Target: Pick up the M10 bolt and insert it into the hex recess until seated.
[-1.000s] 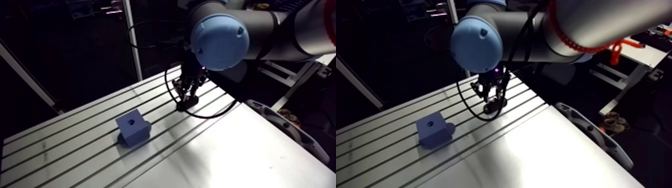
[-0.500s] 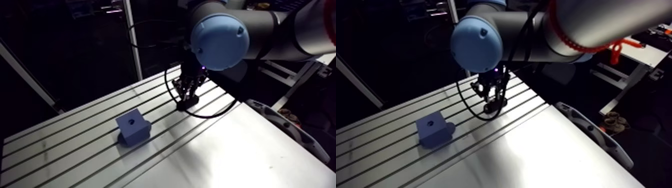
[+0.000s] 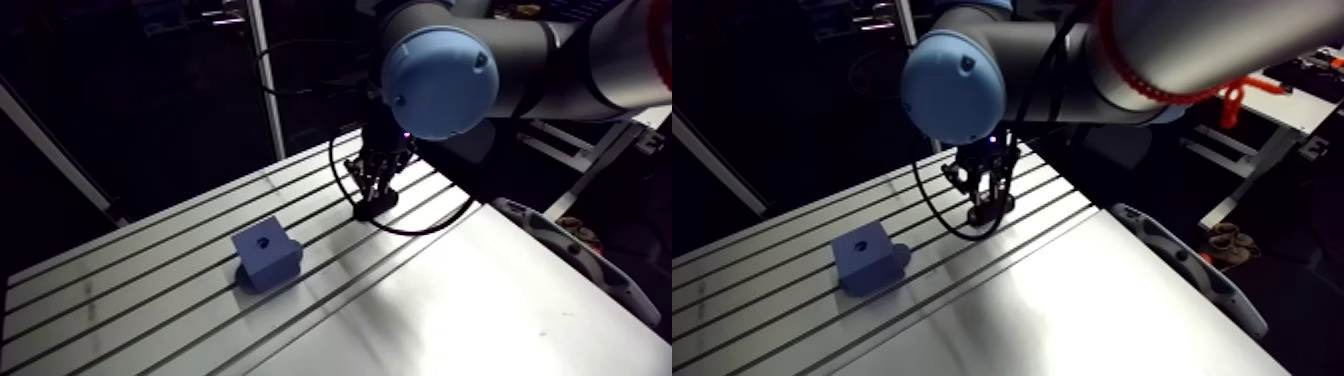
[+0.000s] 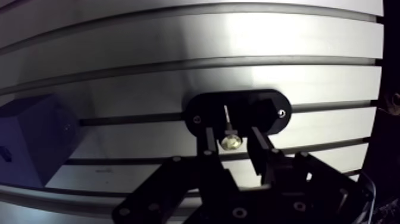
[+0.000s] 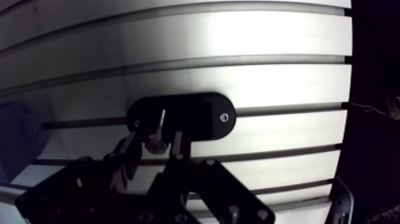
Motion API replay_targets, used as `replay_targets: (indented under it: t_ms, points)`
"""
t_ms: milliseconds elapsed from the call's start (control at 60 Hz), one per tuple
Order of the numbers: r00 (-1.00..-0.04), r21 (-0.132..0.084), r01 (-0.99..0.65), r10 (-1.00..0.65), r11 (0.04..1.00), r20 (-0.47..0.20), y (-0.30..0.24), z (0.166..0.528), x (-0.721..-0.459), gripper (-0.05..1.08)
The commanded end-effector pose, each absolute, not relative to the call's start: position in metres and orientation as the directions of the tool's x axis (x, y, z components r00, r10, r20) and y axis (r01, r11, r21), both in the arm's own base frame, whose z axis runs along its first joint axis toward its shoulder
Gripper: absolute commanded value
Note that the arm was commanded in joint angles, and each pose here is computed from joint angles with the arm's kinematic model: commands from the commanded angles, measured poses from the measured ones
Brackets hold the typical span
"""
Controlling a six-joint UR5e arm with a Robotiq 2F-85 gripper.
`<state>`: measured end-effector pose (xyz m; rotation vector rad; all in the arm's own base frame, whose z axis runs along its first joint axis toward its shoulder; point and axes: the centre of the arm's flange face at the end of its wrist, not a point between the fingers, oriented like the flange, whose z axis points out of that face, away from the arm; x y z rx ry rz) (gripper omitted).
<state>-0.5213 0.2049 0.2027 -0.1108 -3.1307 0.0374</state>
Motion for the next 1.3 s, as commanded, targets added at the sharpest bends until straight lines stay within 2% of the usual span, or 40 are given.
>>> replay_targets:
  t_ms: [17,1300]
  points:
    - [-0.998,-0.025,0.070,0.070,0.997,0.007,0.2035,0.2022,-0.5218,0.60]
    - [-0.998,-0.021,0.064,0.064,0.998,0.003,0.2024,0.2009,-0.5235,0.67]
